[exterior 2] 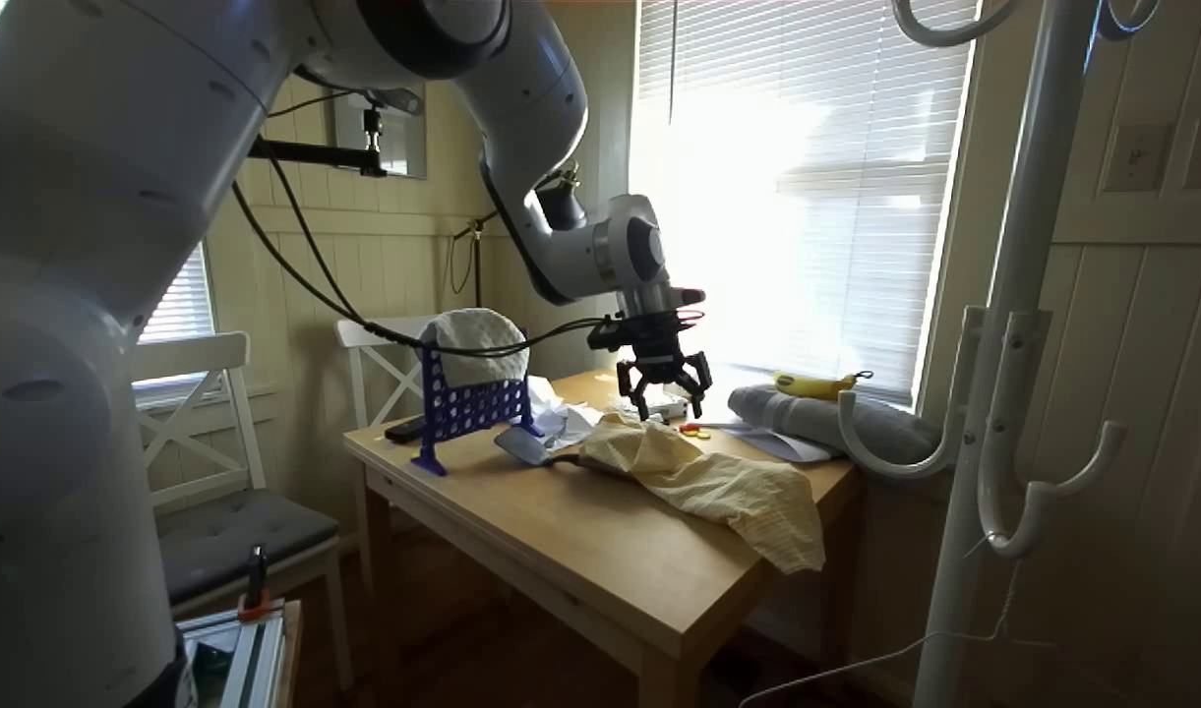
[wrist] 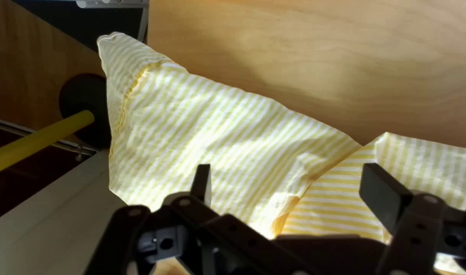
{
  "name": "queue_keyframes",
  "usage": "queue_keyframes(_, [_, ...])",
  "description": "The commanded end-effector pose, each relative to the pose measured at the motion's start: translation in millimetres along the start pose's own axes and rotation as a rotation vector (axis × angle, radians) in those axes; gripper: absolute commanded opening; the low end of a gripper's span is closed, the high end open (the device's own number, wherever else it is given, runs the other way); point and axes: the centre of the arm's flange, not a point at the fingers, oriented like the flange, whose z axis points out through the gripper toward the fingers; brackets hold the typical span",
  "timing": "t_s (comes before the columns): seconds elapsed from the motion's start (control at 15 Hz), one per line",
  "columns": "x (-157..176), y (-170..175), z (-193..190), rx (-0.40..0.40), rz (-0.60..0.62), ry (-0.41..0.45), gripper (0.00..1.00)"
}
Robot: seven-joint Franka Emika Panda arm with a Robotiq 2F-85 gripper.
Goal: Hang the towel on the white stand.
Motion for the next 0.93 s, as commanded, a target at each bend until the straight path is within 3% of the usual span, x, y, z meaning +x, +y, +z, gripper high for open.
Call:
queue_keyframes(0.0, [-0.2, 4.2, -2.7, -0.004, 0.005, 0.003, 1.00])
queue_keyframes(0.27, [6.7, 7.9, -4.5, -0.039, 0.039, -0.011, 1.00])
queue_keyframes(0.47, [22.6, -6.6, 5.1, -0.108, 0.095, -0.041, 1.00])
queue_keyframes(0.87, [56.7, -48.7, 37.4, -0.138, 0.087, -0.047, 1.00])
